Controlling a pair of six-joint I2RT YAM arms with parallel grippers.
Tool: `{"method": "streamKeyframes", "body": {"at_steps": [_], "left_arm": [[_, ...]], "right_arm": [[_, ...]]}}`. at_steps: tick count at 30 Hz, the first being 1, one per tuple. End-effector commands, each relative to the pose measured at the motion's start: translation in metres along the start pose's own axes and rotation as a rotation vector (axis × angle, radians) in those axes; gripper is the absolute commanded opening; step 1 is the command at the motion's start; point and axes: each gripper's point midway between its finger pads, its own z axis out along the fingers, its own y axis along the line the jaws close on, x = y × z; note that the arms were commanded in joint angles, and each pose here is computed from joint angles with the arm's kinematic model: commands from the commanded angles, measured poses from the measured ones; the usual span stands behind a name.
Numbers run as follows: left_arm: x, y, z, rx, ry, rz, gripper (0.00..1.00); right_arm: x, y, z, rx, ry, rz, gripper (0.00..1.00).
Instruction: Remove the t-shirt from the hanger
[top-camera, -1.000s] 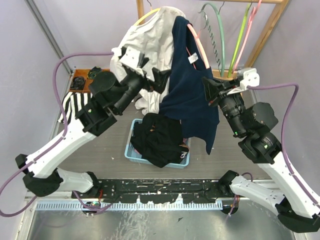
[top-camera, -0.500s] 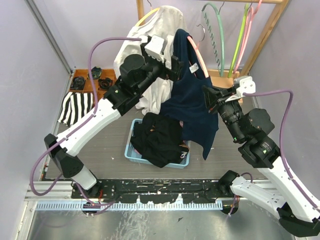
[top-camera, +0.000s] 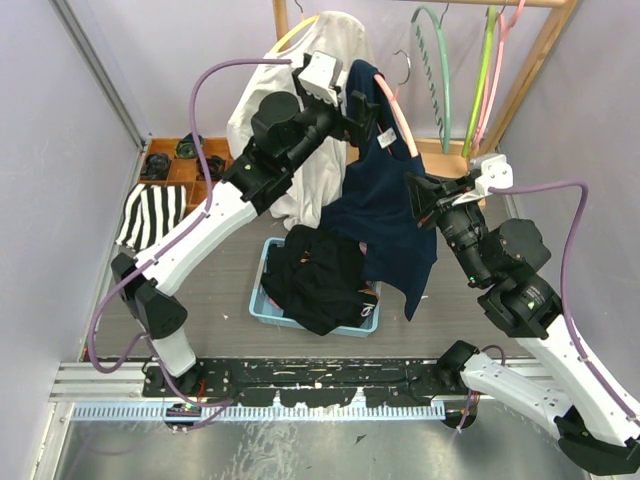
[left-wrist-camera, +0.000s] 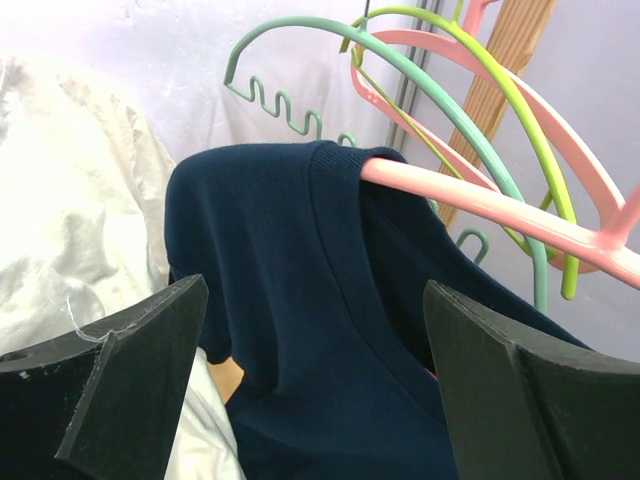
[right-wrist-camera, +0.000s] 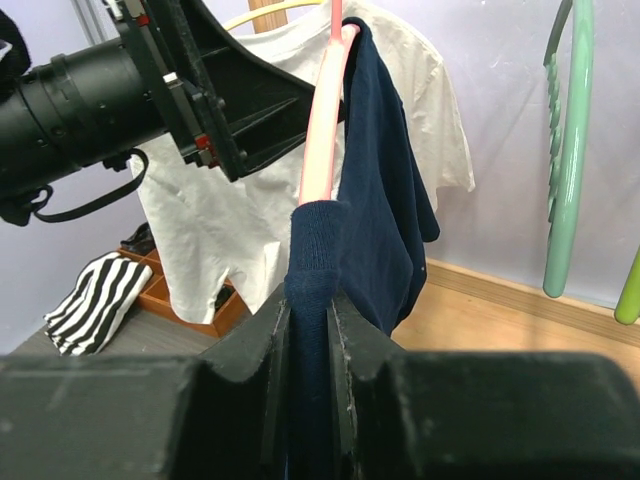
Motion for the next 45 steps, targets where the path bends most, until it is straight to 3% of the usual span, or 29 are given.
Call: {"method": "streamKeyframes", "body": {"at_steps": [1,5,8,11,16,18,31,41,43,45], "left_arm": [[-0.013,0.003,0.013,0.001,-0.058,-0.024,0.95],[-0.014,0.004,0.021,0.000,-0.058,-0.025,0.92],[-0.012,0.006,0.026,-0.004,-0.059,-0.024,0.81],[-0.011,0.007,0.029,-0.007,-0.054,-0.027,0.60],[-0.014,0.004,0.028,0.016,-0.062,-0.028,0.09],[-0.018,0.001,0.026,0.037,-0.064,-0.027,0.00],[-0.041,-0.066,-0.024,0.408,-0.019,-0.121,0.00],[-0.018,-0.071,-0.055,0.436,0.081,-0.154,0.00],[-0.013,-0.062,-0.054,0.380,0.109,-0.142,0.17],[-0.013,-0.053,-0.054,0.333,0.112,-0.123,0.47]], "right_arm": [[-0.046,0.005,-0.005,-0.034,-0.159,0.057,0.01],[-0.045,0.006,-0.005,-0.039,-0.158,0.061,0.01],[-0.046,0.007,-0.005,-0.042,-0.159,0.062,0.01],[-0.045,0.007,-0.005,-0.041,-0.158,0.064,0.01],[-0.042,0.007,-0.003,-0.037,-0.149,0.062,0.01],[-0.040,0.007,0.000,-0.032,-0.145,0.060,0.01],[-0.030,-0.002,0.013,0.035,-0.162,0.087,0.01],[-0.034,-0.005,0.013,0.054,-0.187,0.103,0.01],[-0.035,-0.005,0.013,0.053,-0.188,0.101,0.01],[-0.035,-0.004,0.012,0.047,-0.189,0.098,0.01]]}}
